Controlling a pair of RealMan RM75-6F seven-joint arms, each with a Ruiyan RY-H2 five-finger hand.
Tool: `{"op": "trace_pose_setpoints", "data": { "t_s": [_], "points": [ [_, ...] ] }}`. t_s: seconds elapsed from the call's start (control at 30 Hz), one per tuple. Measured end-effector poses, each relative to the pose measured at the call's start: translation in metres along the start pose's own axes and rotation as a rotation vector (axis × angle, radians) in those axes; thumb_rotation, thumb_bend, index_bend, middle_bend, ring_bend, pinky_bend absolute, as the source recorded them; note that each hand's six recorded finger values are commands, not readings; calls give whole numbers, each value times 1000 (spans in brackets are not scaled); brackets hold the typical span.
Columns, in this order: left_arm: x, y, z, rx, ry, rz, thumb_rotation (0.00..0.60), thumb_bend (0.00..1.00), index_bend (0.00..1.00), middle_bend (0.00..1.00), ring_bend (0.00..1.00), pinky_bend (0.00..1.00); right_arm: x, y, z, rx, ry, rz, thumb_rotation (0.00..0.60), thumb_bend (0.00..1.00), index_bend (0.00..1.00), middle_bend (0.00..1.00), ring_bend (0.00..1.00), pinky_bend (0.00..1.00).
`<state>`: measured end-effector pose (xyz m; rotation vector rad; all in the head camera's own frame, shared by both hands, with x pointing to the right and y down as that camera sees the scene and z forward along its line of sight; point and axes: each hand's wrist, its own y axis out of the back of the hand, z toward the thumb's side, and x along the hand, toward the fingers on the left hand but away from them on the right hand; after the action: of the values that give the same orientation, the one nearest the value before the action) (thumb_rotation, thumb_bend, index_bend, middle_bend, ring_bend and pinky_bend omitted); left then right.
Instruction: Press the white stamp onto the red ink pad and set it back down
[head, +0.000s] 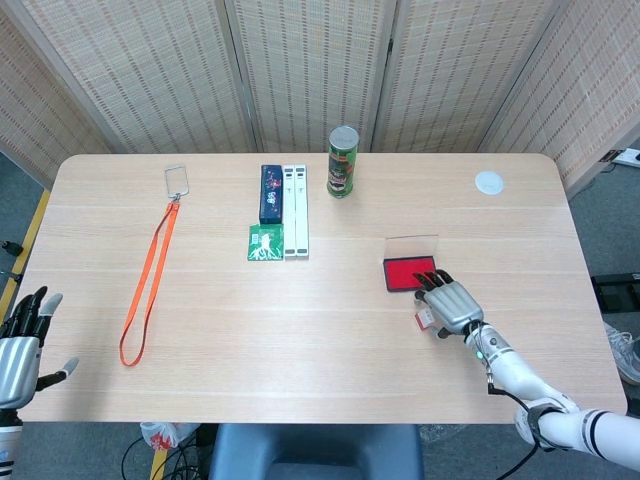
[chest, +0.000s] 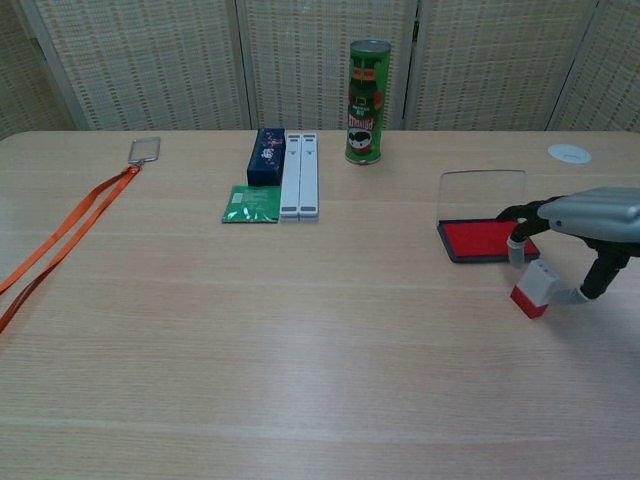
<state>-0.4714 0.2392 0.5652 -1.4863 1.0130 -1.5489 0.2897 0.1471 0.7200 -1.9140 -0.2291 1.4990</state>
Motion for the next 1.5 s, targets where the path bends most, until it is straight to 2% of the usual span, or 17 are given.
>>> {"op": "trace_pose_setpoints", "data": {
  "t_s": [0.27, 0.4, 0.6, 0.73, 0.93, 1.0, 1.07, 1.17, 1.27, 1.5],
  "points": [
    [0, 1, 0, -1, -3, 8, 600, 200, 0, 29, 49, 256, -4, 1, 2, 2, -5, -27, 600, 306, 518, 14, 0, 0],
    [-1, 1, 0, -2, -5, 9, 600, 200, 0, 29, 49, 256, -4, 4, 3, 2, -10, -51, 600, 323, 612, 82, 0, 0],
    [-2, 2, 1, -4, -8, 15, 600, 200, 0, 17, 49, 256, -2, 8, 4, 10, -11, -84, 600, 335, 743, 262, 0, 0],
    [-2, 2, 0, -5, -7, 17, 600, 200, 0, 11, 49, 256, -2, 7, 4, 16, -15, -87, 600, 340, 789, 310, 23, 0],
    [-2, 2, 0, -6, -4, 14, 600, 200, 0, 11, 49, 256, 1, 14, 10, 7, -2, -108, 600, 339, 789, 414, 112, 7],
    [-2, 2, -1, -6, -2, 13, 600, 200, 0, 11, 49, 256, 3, 20, 13, 5, 9, -127, 600, 339, 789, 480, 204, 139],
    [-2, 2, -1, -6, -1, 10, 600, 200, 0, 11, 49, 256, 7, 29, 16, 7, 19, -158, 600, 339, 789, 596, 370, 406],
    [-1, 0, -1, -5, 1, 3, 600, 200, 0, 11, 49, 256, 11, 44, 20, 14, 32, -210, 600, 340, 790, 766, 566, 749],
    [0, -1, -1, -2, 2, -4, 600, 200, 0, 11, 49, 256, 13, 54, 22, 28, 32, -243, 600, 340, 809, 873, 677, 867],
    [0, 0, -1, -8, 4, -5, 600, 200, 0, 11, 49, 256, 6, 65, 19, 47, -9, -243, 600, 343, 895, 980, 784, 963]
  ]
}}
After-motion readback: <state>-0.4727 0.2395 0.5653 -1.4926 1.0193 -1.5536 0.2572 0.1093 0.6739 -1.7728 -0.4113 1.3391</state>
